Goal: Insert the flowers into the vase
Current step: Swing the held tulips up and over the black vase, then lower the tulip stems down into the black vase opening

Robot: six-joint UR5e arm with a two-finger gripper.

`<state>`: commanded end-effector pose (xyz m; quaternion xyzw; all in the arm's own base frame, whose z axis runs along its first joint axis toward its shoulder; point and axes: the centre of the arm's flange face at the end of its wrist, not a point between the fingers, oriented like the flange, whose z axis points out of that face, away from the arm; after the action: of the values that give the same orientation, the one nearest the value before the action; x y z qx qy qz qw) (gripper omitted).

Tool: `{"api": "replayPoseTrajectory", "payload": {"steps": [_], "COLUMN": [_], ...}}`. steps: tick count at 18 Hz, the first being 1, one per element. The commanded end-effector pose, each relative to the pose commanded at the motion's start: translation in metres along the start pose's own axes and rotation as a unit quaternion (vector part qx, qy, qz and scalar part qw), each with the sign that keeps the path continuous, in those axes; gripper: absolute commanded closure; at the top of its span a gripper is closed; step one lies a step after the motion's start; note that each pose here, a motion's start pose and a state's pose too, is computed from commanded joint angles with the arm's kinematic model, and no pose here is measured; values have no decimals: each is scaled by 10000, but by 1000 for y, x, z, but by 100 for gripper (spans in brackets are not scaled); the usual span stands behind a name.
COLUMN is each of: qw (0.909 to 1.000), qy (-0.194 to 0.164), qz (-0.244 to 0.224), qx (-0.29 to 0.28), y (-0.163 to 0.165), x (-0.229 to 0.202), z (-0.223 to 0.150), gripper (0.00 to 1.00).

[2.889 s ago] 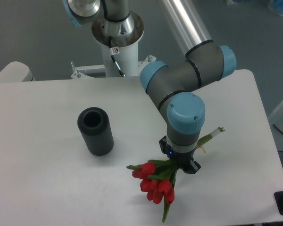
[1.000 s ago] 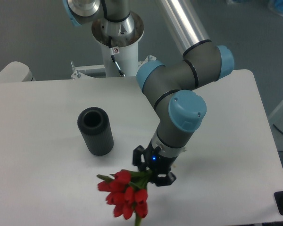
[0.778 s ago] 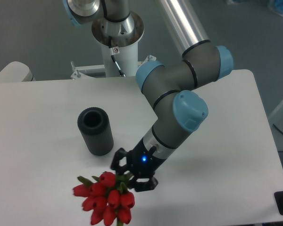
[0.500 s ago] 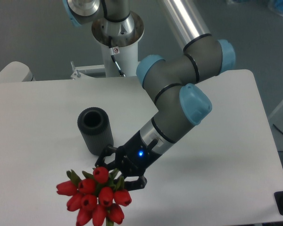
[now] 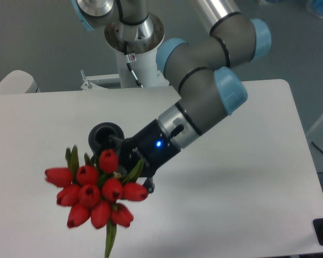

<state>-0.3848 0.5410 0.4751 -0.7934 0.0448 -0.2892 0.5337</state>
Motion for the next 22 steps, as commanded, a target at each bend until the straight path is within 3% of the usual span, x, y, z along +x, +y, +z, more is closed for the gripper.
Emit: {"api": "replayPoseTrajectory", "payload": {"steps": [10, 22], "qw": [9987, 9976], "qy": [-75, -129], "qz": [36, -54], "qx": [513, 676], "y": [-8, 25], "x": [21, 41], "z": [-46, -59], "gripper": [81, 81]}}
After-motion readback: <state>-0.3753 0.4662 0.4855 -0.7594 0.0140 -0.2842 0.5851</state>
